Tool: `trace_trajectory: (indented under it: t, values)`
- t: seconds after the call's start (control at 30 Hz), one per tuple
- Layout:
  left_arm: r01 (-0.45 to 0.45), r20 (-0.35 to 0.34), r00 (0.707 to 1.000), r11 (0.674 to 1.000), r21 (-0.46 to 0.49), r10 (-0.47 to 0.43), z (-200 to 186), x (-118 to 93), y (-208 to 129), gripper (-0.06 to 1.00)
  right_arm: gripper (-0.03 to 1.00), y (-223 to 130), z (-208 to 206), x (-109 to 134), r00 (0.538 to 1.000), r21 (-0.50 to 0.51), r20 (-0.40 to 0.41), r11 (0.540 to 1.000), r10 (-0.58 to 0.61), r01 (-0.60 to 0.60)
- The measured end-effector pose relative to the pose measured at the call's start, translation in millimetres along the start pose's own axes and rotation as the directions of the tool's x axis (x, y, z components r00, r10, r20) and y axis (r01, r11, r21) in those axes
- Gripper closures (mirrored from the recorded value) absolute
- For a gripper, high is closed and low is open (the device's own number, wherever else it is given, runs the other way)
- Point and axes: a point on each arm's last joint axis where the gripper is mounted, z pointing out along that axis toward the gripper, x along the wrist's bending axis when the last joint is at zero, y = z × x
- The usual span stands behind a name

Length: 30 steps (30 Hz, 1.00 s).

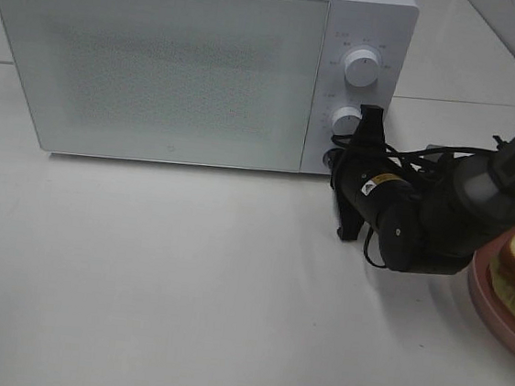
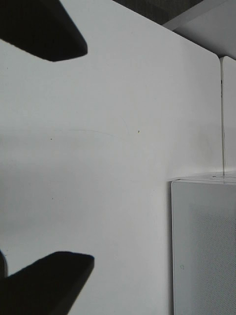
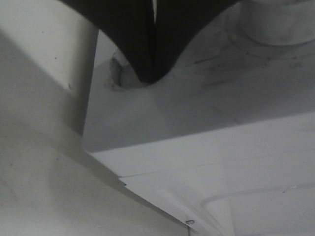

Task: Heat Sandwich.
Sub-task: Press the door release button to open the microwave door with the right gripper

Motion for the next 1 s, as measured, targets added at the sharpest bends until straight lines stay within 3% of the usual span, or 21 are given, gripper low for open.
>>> trace_trajectory:
  t: [1.0]
  values:
    - [0.0,0.0,1.0,1.0,0.0,0.0,0.0,0.0,0.0,-0.03,0.96,-2.8,7.4,-3.4,0.999,-0.043,0.043,0.998,-0.033,0.034]
